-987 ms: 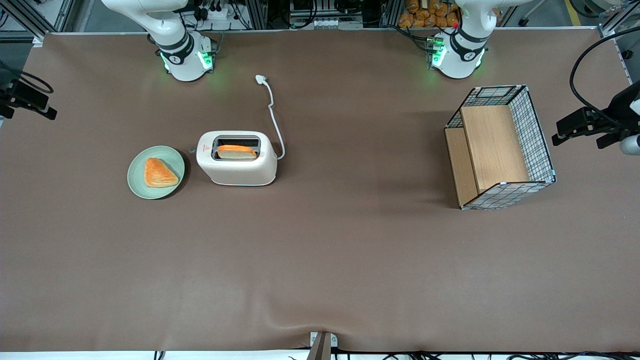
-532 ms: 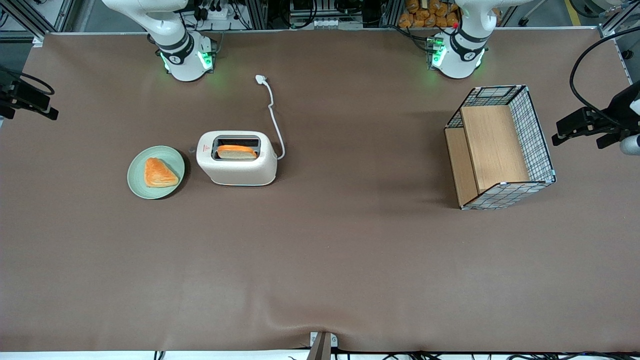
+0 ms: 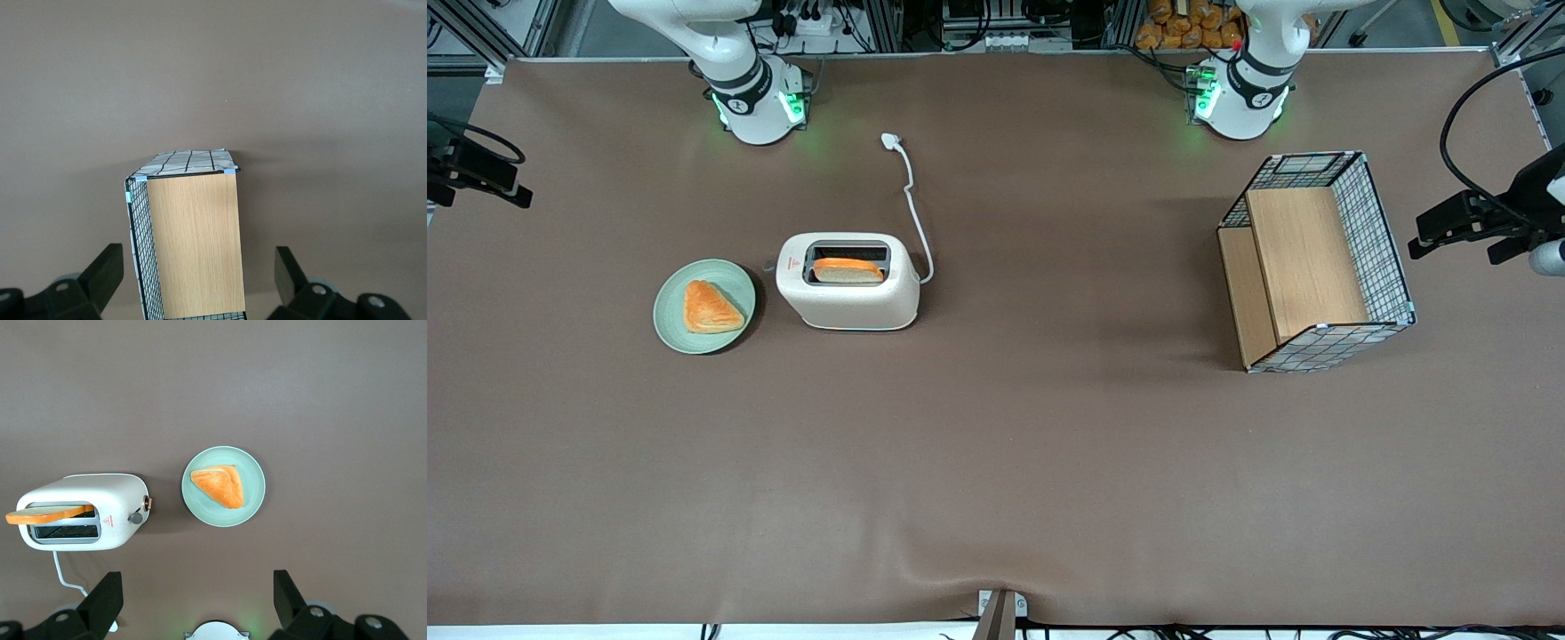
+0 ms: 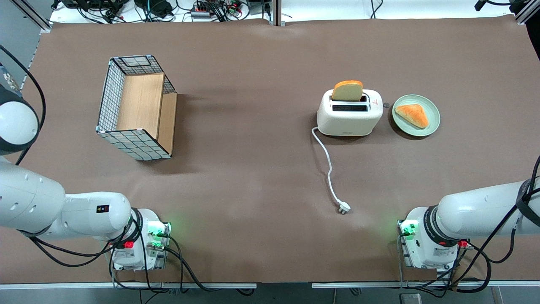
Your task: Press toaster button with right arm
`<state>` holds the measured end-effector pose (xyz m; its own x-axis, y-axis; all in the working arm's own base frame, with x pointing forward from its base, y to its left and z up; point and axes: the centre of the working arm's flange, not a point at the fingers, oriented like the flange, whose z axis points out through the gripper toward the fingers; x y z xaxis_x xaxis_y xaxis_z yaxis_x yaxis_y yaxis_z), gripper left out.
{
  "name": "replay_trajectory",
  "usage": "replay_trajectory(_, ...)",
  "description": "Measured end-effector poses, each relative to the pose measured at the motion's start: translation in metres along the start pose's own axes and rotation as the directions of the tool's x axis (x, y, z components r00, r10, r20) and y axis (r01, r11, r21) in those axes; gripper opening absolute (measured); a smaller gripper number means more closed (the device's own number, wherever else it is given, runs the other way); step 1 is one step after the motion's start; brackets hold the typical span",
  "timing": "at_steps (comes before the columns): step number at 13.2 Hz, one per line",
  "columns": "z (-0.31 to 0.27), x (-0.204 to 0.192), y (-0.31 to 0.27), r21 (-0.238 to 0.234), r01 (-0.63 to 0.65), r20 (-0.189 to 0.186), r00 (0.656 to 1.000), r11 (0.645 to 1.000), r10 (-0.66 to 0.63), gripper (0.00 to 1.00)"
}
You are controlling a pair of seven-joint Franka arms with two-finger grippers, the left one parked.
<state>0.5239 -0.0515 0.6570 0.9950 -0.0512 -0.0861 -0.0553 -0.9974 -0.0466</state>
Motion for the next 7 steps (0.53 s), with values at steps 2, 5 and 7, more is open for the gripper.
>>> replay_trajectory(2, -0.0002, 0.0000, 0.0002, 0.000, 0.000, -0.001, 1.000, 1.000, 0.000, 1.00)
replay_trajectory(5, 0.0006, 0.0007, 0.0001, 0.000, 0.000, 0.001, 1.000, 1.000, 0.000, 1.00)
replay_trajectory(7, 0.0005, 0.0008, -0.0016, -0.001, 0.003, 0.001, 1.000, 1.000, -0.003, 1.00)
